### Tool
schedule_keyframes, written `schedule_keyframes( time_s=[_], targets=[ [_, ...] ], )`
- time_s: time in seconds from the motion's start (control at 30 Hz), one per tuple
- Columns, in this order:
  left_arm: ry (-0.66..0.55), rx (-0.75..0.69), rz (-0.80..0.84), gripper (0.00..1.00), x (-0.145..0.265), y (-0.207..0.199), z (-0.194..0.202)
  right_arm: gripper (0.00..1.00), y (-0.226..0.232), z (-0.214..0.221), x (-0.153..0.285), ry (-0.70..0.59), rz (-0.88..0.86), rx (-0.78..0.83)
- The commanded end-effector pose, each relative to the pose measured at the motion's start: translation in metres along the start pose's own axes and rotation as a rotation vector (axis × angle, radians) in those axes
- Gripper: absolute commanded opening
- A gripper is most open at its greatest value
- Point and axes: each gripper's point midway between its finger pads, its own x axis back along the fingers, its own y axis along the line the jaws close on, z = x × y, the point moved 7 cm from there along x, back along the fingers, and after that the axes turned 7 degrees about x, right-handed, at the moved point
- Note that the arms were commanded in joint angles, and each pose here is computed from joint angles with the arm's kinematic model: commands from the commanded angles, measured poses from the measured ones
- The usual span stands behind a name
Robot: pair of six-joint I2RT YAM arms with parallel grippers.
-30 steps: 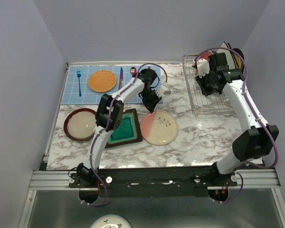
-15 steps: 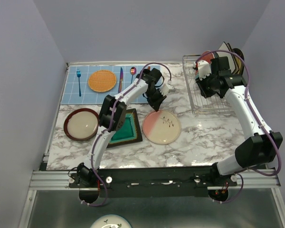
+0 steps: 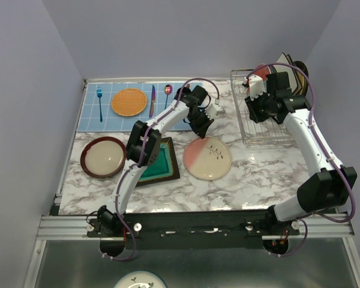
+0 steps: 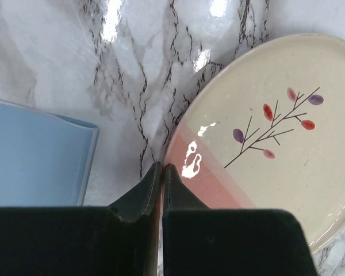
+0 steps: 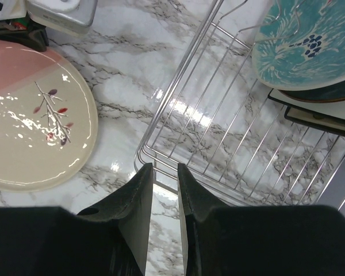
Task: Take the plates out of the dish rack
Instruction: Place the plate at the center of the board.
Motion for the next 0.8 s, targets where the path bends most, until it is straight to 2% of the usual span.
schedule_keyframes(
  time_s=[0.0,0.33,0.7,0.77],
  targets=[
    [-0.094,-0.018,0.000,0.00,-0.003,-0.002,-0.023,0.31,0.004,-0.006,-0.003,-0.039,-0.024,0.002],
    [-0.096,-0.019,-0.033,0.00,-0.006,-0.001,-0.023,0.31,0.006,-0.001,-0.006,-0.028,-0.039,0.000],
    [-0.090,-0.023,-0.060,0.29,-0.006,0.001,-0.021,0.32,0.011,0.005,-0.003,-0.021,-0.044,0.004],
    [-0.088,-0.026,-0.066,0.32,-0.006,0.002,-0.021,0.31,0.012,0.007,-0.003,-0.016,-0.048,0.002]
  ],
)
